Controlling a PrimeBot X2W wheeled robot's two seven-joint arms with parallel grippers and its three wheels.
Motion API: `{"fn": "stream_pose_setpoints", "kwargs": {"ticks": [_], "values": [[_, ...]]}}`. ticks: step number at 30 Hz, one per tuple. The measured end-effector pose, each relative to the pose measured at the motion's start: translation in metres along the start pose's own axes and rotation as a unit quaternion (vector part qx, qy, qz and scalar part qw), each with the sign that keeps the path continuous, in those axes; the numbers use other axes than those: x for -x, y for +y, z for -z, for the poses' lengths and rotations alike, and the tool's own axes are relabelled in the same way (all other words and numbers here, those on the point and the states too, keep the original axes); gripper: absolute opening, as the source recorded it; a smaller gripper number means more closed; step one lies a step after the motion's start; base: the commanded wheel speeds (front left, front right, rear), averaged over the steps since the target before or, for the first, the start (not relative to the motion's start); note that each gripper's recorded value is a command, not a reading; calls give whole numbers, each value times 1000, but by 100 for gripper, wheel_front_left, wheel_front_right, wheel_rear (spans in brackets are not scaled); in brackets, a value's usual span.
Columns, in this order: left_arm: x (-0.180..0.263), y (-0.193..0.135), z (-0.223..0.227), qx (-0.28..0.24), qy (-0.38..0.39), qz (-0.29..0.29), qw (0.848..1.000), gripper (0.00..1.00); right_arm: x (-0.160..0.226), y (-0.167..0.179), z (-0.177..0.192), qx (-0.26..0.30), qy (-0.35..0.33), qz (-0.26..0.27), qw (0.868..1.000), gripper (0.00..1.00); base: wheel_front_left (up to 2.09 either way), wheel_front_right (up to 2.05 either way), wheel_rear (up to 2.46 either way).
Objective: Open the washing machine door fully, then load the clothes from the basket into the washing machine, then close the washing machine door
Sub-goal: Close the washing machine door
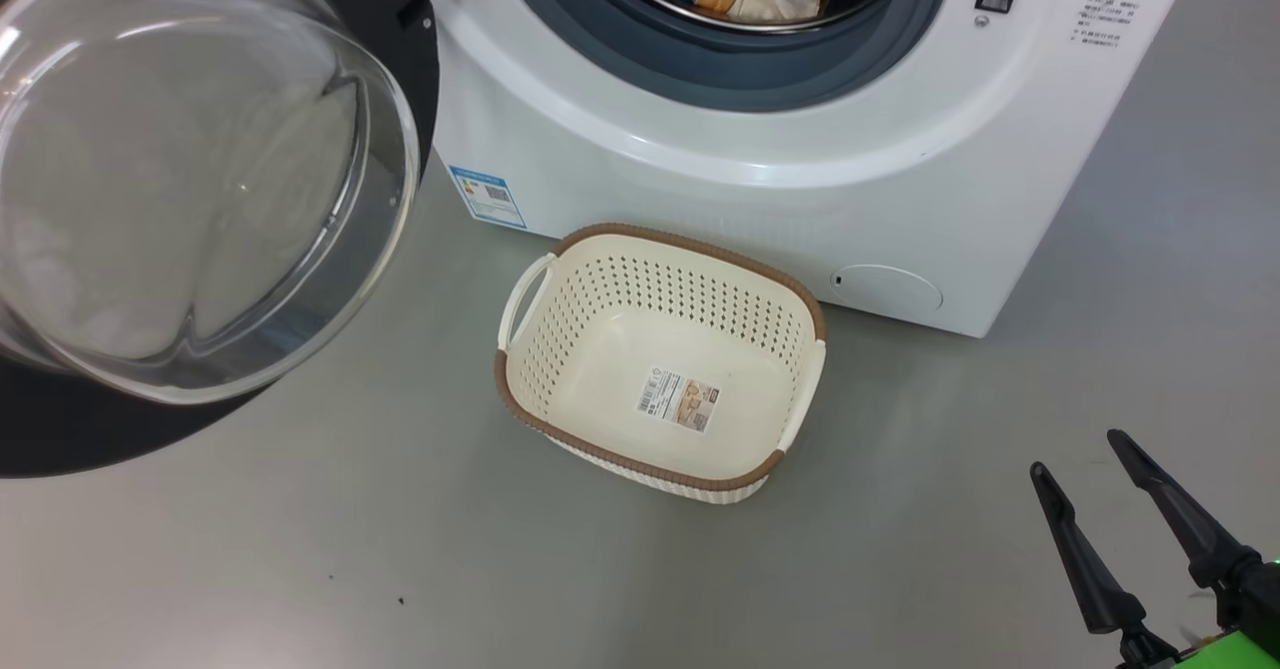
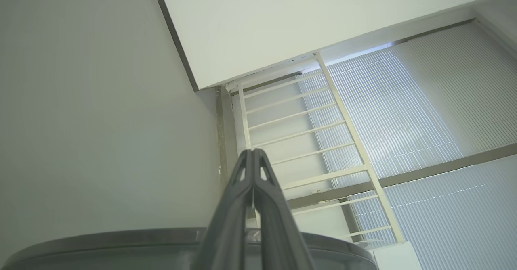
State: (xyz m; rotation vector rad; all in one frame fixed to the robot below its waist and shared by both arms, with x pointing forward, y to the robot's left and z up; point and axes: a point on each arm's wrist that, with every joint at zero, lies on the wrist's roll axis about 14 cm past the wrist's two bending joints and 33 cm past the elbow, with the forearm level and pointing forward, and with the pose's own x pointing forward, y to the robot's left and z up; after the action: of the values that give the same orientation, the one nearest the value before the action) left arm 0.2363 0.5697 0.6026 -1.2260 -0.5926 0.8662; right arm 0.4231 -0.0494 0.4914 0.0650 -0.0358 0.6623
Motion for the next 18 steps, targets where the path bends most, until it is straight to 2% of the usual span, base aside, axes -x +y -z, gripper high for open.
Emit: {"fn": "stream_pose_setpoints", "kwargs": {"ticks": [8, 18], "values": [[-10, 10, 37, -39, 56, -27, 997, 0, -3, -17, 9, 2, 9, 9, 1000, 100, 0, 0, 0], [-15, 15, 57, -70, 70, -40, 994, 0, -1, -29, 18, 0, 19, 18, 1000, 100, 0, 0, 0]]}}
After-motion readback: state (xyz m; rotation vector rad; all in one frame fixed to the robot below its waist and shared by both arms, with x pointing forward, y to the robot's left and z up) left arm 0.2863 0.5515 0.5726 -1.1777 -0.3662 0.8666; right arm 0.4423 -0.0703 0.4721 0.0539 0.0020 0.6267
